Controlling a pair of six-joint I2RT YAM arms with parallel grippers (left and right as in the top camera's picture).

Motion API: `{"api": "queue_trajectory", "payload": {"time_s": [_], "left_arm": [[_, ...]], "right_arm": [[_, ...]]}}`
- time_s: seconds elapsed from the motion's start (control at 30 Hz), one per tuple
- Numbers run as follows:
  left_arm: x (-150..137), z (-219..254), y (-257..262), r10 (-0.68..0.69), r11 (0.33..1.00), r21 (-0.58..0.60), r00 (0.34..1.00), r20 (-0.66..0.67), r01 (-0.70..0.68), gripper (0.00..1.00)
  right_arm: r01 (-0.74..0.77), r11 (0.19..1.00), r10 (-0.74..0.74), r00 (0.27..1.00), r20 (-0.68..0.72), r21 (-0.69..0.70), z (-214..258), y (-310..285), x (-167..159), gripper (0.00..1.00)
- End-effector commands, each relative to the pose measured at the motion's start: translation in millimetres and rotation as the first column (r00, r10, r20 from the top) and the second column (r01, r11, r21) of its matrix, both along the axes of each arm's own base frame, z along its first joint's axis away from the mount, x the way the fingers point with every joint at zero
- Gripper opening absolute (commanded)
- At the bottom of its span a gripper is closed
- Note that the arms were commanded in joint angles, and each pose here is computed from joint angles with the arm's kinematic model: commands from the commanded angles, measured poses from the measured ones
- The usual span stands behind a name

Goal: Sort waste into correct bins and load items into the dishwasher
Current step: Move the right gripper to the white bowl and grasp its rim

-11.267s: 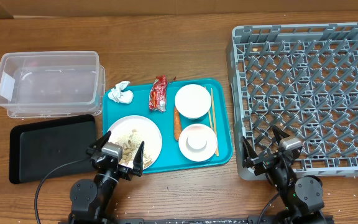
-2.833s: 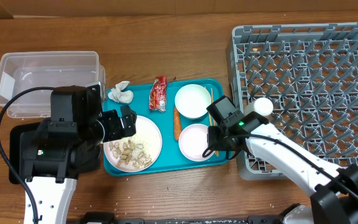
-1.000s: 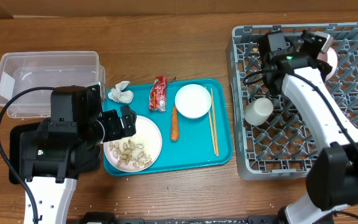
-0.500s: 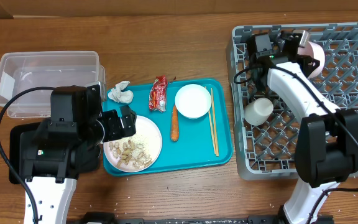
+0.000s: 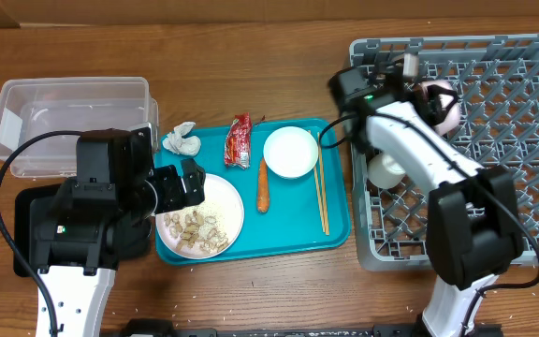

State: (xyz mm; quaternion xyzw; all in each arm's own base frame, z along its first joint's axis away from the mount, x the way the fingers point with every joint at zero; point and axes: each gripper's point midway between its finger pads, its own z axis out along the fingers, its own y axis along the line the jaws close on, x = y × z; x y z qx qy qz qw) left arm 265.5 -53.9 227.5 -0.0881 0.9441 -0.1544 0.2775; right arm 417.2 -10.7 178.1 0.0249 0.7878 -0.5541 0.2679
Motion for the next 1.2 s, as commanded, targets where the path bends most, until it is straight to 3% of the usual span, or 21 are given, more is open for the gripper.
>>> {"api": "queue_trajectory", "payload": {"time_s": [0.0,0.1,0.17,0.2,0.33,0.4,0.43,0.57,0.77,0.87,1.0,1.17], "left_arm": [[3.7,6.1,2.1,-0.001,1.0,0.01,1.0,0.019,0.001,1.0],[3.7,6.0,2.1,-0.001,1.0,0.01,1.0,0.019,0.001,1.0],[3.7,6.0,2.1,-0.001,1.0,0.01,1.0,0.019,0.001,1.0],[3.7,6.1,2.1,-0.001,1.0,0.01,1.0,0.019,0.001,1.0],[3.7,6.0,2.1,-0.001,1.0,0.01,1.0,0.019,0.001,1.0],[3.7,6.0,2.1,-0.001,1.0,0.01,1.0,0.019,0.001,1.0],[3.7,6.1,2.1,-0.001,1.0,0.01,1.0,0.019,0.001,1.0],[3.7,6.0,2.1,-0.001,1.0,0.01,1.0,0.019,0.001,1.0],[3.7,6.1,2.1,-0.001,1.0,0.01,1.0,0.019,0.001,1.0],[3.7,6.0,2.1,-0.001,1.0,0.01,1.0,0.019,0.001,1.0],[3.7,6.0,2.1,-0.001,1.0,0.01,1.0,0.019,0.001,1.0],[3.7,6.0,2.1,-0.001,1.0,0.01,1.0,0.019,0.001,1.0]], "right_arm": [[-0.042,0.997,0.035,0.995,0.098,0.069,29.2,17.8,-4.5,0.89],[-0.132,0.956,0.114,0.99,0.081,0.263,36.3,48.8,-12.3,0.91],[-0.202,0.868,0.191,0.979,0.07,0.455,36.2,80.9,-18.8,0.9],[-0.248,0.742,0.266,0.962,0.066,0.623,33.1,113.4,-26.1,0.87],[-0.254,0.296,0.457,0.884,0.097,0.921,30.6,201.1,-54.4,0.81],[-0.196,0.138,0.521,0.848,0.097,0.971,28.4,230.2,-69.0,0.76],[-0.167,0.114,0.524,0.848,0.083,0.979,23.2,235.1,-72.5,0.73],[-0.032,0.128,0.414,0.91,-0.024,0.991,-13.0,232.8,-77.0,0.66],[0.108,0.197,0.347,0.922,-0.172,0.974,-77.7,228.3,-77.6,0.52],[0.125,0.22,0.328,0.925,-0.193,0.968,-95.8,227.0,-70.9,0.44],[0.139,0.295,0.225,0.952,-0.21,0.945,-117.1,212.9,-60.6,0.43],[0.155,0.306,0.221,0.948,-0.229,0.939,-133.6,213.7,-57.6,0.35]]}}
